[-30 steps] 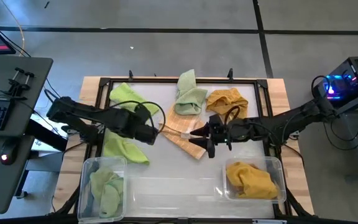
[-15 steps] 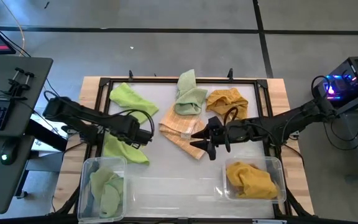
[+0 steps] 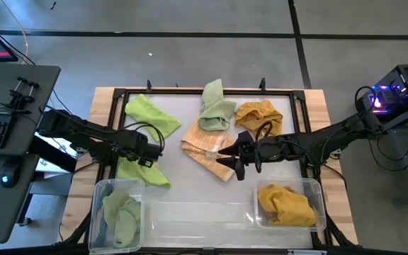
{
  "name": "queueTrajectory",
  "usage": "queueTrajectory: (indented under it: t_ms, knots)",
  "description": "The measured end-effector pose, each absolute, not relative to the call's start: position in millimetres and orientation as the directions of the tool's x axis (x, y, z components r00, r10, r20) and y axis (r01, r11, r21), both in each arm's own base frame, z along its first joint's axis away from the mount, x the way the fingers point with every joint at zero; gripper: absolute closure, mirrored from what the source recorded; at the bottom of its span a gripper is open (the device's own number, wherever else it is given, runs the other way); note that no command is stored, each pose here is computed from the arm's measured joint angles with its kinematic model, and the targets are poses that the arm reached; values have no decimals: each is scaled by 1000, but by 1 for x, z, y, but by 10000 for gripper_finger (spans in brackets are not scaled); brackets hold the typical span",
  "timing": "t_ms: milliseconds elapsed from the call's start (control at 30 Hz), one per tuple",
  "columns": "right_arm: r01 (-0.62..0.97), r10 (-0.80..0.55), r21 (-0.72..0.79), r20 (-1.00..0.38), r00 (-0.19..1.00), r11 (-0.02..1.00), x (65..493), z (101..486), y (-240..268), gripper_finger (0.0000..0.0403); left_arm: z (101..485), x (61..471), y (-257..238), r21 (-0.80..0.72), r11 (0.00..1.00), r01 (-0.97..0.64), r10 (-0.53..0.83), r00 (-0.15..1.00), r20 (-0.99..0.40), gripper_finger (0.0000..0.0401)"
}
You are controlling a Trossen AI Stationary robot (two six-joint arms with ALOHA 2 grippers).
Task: Sort microfiber towel by color & place in baskets
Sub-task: Put the bottom light green microfiber towel into the left transparent bin
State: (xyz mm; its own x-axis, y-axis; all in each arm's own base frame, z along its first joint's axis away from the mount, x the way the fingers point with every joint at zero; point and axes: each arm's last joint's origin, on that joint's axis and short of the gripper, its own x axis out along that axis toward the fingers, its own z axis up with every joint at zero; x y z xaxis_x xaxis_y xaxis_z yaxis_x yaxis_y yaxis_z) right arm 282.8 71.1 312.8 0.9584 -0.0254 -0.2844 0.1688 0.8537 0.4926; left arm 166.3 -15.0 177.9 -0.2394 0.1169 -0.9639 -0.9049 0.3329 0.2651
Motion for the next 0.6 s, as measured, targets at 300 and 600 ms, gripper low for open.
queueTrajectory:
  t_ms: [300,600]
  knots:
    - [192,-53,485,-286,957,853,283,313,70,212,164,171,-12,215,366,-905,140,-175,-975,172]
    - [203,-68,484,-282,957,851,283,313,70,212,139,165,-11,142,388,-911,82,-119,-990,274]
